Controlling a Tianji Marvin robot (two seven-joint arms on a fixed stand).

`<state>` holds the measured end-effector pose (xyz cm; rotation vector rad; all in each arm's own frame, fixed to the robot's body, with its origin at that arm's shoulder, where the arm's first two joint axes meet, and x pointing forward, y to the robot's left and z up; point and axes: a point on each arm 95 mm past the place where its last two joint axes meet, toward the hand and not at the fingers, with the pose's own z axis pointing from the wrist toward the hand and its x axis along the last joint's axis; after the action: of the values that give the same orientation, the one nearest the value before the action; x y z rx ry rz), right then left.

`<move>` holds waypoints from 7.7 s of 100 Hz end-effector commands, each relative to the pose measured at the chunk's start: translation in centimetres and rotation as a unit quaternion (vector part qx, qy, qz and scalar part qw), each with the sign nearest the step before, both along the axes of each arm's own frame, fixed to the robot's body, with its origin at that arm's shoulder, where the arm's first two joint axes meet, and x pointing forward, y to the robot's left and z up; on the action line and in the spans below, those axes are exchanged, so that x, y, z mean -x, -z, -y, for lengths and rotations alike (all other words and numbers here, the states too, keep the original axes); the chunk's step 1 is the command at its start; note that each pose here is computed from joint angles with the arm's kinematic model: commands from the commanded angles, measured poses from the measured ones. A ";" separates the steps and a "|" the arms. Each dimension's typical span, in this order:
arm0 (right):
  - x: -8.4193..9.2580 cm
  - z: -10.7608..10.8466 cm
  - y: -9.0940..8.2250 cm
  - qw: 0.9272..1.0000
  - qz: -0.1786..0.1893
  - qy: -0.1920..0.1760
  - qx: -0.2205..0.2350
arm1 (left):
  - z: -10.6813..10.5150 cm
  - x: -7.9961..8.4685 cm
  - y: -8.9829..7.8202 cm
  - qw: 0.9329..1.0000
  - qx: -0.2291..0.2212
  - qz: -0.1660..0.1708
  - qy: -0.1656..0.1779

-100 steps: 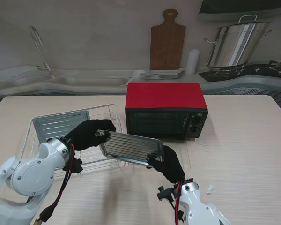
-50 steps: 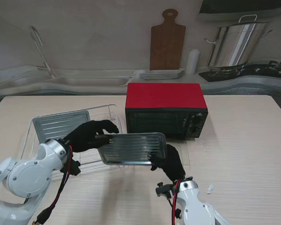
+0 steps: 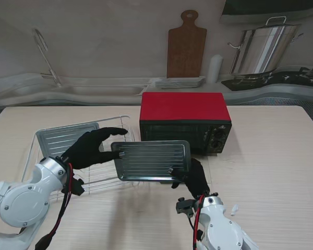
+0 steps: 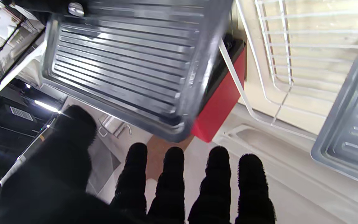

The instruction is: Slide the trays into the oven

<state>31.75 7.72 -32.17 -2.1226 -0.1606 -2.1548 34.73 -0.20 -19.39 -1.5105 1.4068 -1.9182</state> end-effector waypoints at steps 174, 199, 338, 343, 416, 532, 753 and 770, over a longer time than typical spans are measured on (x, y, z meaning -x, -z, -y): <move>-8.8 7.1 1.2 0.923 -0.352 0.030 -0.152 | 1.2 -1.5 7.7 0.984 -0.084 0.155 -0.001; -9.5 7.9 1.3 0.918 -0.359 0.026 -0.164 | 1.8 -1.9 8.8 0.992 -0.064 0.110 0.016; -11.3 7.9 2.7 0.897 -0.410 0.005 -0.168 | 2.8 -2.5 8.9 0.976 -0.127 0.176 0.036; -11.3 7.9 2.8 0.896 -0.411 0.006 -0.168 | 2.8 -2.5 8.9 0.976 -0.125 0.177 0.034; -12.1 7.6 3.1 0.898 -0.409 0.004 -0.159 | 2.8 -2.3 8.9 0.976 -0.125 0.175 0.032; -12.9 8.2 3.1 0.900 -0.402 0.018 -0.167 | 3.0 -2.1 9.0 0.975 -0.128 0.176 0.033; -13.6 8.4 2.9 0.896 -0.403 0.021 -0.187 | 2.7 -2.0 9.0 0.975 -0.122 0.184 0.023; -14.0 8.2 2.9 0.896 -0.404 0.022 -0.184 | 2.8 -2.1 9.1 0.975 -0.122 0.183 0.022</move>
<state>45.50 -1.13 -35.29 -2.5705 0.3526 -1.0236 36.95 -2.67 -28.35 -0.9504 1.4378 -1.8514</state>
